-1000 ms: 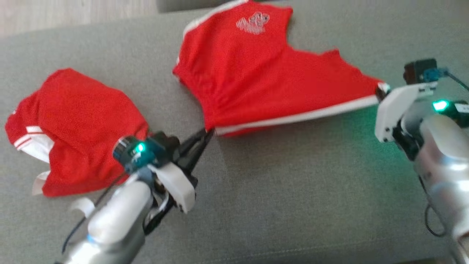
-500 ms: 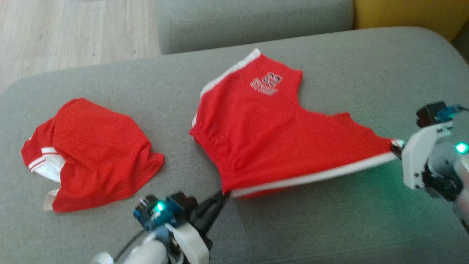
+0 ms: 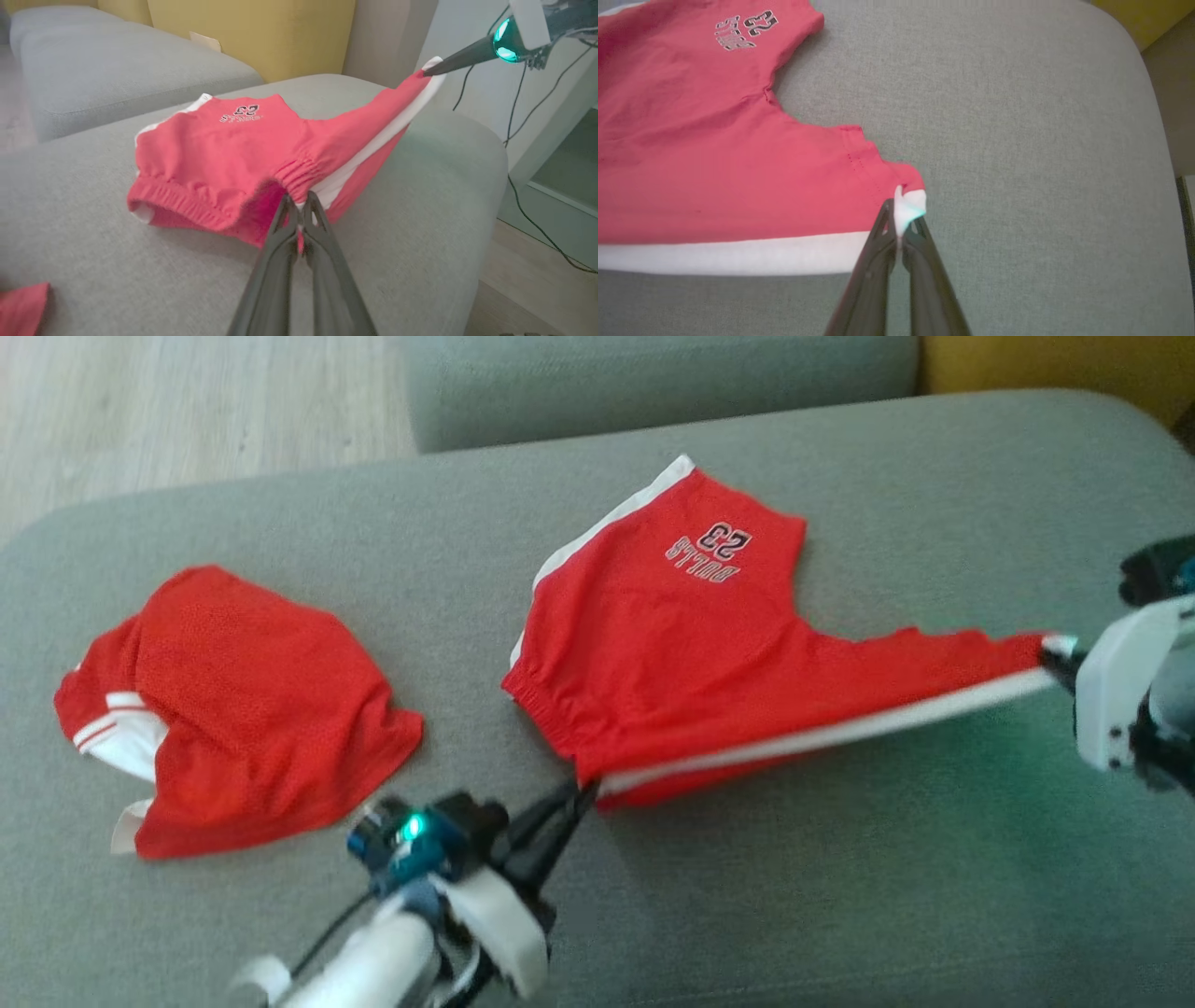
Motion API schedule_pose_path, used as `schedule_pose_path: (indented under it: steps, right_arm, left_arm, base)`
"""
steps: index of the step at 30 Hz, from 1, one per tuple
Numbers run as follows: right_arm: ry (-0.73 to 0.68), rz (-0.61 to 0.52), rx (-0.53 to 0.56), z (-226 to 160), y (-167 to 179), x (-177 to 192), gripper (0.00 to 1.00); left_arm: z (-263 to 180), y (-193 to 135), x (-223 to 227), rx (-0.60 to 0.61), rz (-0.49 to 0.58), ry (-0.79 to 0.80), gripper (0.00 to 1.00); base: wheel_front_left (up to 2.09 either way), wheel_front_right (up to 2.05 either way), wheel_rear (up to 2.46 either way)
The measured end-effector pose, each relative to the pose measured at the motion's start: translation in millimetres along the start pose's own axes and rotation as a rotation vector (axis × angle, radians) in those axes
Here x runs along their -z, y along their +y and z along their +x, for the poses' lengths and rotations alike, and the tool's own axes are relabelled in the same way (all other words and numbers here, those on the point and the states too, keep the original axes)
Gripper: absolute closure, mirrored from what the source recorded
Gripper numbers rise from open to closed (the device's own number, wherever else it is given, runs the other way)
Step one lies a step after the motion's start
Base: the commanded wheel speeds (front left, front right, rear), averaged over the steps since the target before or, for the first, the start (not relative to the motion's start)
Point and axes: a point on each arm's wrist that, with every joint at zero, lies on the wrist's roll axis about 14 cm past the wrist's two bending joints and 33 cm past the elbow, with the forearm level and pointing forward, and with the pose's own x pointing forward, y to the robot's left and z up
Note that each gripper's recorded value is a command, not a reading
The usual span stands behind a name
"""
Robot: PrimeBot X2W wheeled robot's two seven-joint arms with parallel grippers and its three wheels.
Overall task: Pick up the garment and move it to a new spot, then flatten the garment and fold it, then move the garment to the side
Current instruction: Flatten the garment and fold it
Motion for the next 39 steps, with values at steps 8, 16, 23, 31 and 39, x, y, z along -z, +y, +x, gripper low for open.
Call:
schedule_pose_path:
  steps: [8, 16, 23, 31, 39]
  right_arm:
    - [-0.054, -0.086, -0.002, 28.6, 13.0, -71.0, 1.0]
    - [-0.051, -0.178, -0.014, 74.2, 37.6, -132.1, 1.0]
    - [-0.033, -0.215, -0.048, 120.0, 67.6, -159.2, 1.0]
    - [0.0, -0.247, -0.087, 173.3, 102.1, -170.3, 1.0]
    - [-0.008, -0.248, -0.082, 205.5, 110.0, -177.9, 1.0]
  left_arm:
    - [18.3, 43.3, -23.0, -0.082, 0.002, -0.059, 1.0]
    - [27.9, 78.4, -23.4, -0.156, -0.02, -0.061, 1.0]
    - [36.8, 106.4, -16.8, -0.205, -0.032, -0.041, 1.0]
    - [36.9, 136.9, 0.9, -0.273, -0.053, 0.005, 1.0]
    - [35.2, 154.0, 11.2, -0.316, -0.062, 0.034, 1.0]
  base:
    - [0.0, 0.0, 0.0]
    - [0.0, 0.0, 0.0]
    - [0.0, 0.0, 0.0]
    - [0.0, 0.0, 0.0]
    - [0.0, 0.0, 0.0]
